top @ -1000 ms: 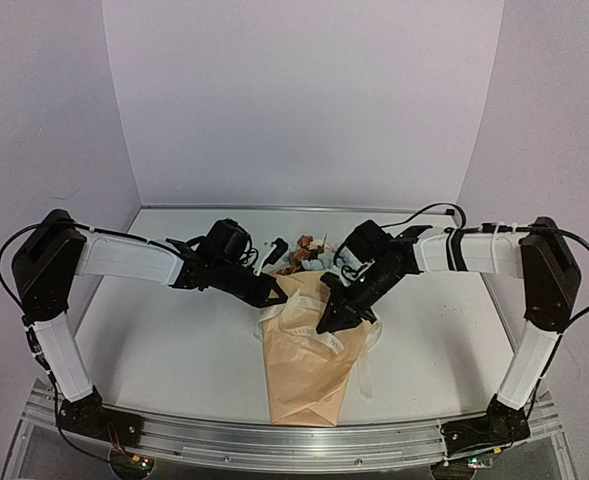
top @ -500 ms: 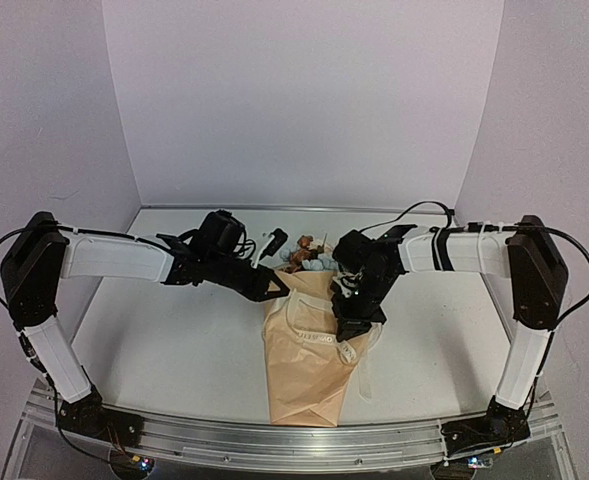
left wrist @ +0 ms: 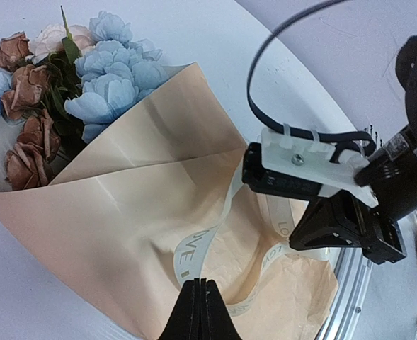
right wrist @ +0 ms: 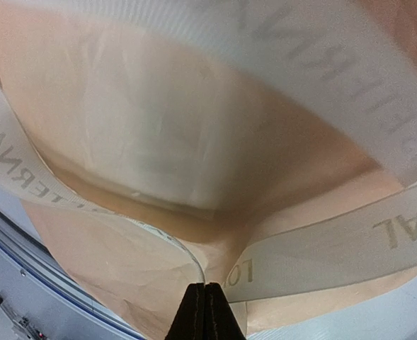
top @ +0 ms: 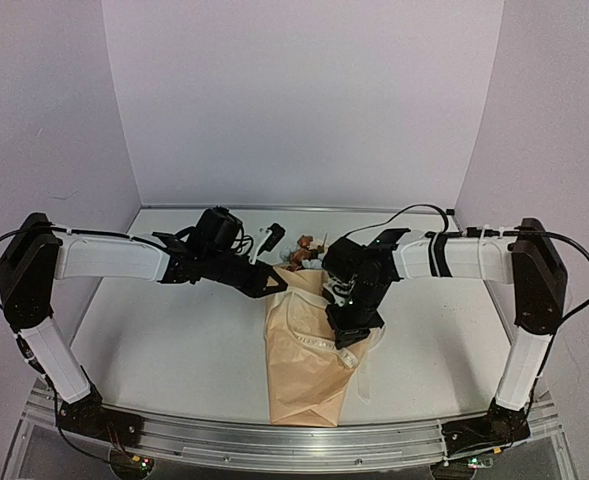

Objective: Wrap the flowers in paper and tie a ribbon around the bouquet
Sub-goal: Cross the ribbon over the folded bouquet.

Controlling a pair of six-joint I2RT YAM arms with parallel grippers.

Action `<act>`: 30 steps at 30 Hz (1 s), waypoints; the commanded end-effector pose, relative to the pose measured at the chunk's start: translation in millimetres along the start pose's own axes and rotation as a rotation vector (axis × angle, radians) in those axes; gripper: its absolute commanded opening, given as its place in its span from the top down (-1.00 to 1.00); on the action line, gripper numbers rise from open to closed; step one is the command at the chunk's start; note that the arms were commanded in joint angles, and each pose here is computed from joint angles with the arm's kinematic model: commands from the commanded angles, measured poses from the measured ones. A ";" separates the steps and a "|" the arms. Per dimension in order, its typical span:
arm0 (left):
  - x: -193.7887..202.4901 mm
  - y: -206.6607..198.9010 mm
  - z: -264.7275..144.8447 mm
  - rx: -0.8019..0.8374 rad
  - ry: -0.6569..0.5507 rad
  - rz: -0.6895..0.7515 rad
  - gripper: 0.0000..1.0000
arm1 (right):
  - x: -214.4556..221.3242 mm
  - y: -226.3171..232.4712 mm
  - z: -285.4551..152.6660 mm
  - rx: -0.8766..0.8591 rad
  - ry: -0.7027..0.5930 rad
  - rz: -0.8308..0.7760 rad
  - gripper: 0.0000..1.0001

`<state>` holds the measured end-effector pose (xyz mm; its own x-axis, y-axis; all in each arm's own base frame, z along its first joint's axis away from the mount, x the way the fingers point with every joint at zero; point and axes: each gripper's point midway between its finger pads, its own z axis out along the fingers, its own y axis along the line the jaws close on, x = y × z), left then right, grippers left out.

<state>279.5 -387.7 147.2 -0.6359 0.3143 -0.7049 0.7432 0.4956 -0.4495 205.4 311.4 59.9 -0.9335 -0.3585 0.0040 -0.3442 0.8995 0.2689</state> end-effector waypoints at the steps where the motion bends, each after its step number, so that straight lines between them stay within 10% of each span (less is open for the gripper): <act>1: -17.1 -1.9 -5.8 -0.006 -0.051 0.027 1.00 | 15.5 -4.5 -16.6 0.027 -0.008 -0.057 1.00; 30: 66.7 -7.4 10.5 0.091 0.184 -0.132 0.99 | -64.4 16.2 -11.7 0.182 -0.298 -0.076 1.00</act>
<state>235.7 -381.2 105.9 -0.7196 0.4068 -0.5628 0.6942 0.4410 -0.5688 246.3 336.1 64.1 -0.9014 -0.3726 -0.2205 -0.4011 0.9105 0.1011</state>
